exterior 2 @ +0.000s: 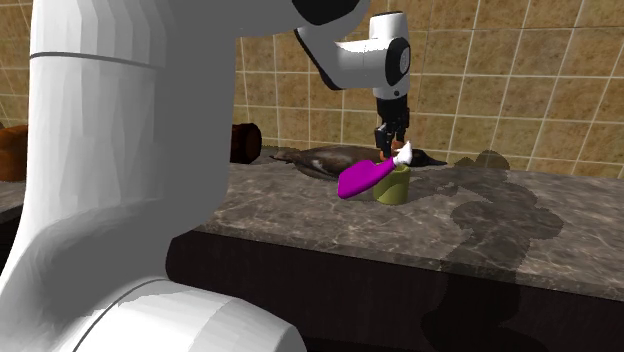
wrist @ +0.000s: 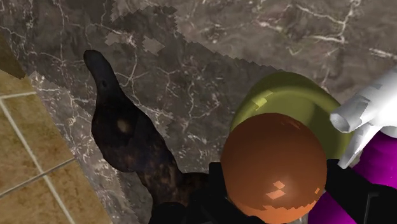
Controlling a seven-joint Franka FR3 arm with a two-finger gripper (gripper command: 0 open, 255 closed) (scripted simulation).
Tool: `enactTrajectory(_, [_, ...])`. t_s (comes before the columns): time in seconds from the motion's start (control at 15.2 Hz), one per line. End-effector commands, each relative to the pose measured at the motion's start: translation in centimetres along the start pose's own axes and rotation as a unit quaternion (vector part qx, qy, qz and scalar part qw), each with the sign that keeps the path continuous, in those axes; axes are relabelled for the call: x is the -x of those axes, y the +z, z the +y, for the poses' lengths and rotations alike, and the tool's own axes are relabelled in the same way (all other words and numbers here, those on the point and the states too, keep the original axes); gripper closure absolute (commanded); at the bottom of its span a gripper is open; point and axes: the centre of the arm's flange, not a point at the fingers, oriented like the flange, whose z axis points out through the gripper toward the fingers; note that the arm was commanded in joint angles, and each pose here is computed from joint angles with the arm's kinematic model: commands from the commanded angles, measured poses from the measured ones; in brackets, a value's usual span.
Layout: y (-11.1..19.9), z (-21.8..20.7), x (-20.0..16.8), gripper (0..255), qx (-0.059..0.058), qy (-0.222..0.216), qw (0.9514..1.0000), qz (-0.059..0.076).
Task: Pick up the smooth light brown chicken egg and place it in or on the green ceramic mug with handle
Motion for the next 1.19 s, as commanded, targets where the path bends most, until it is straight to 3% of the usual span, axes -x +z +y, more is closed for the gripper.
enactTrajectory(0.0, [0.3,-0.1,-0.2,255,-0.003,-0.001,1.0,0.0])
enactTrajectory(0.13, [0.3,-0.1,-0.2,255,-0.003,-0.001,1.0,0.0])
enactTrajectory(0.2, [0.3,-0.2,-0.3,0,-0.003,-0.002,1.0,0.0])
enactTrajectory(0.53, [0.3,-0.1,-0.2,0,-0.003,-0.001,1.0,0.0])
enactTrajectory(0.79, [-4.7,-0.1,-0.2,0,-0.003,-0.001,1.0,0.0])
enactTrajectory(1.12, [-4.7,-0.1,-0.2,0,-0.003,-0.001,1.0,0.0])
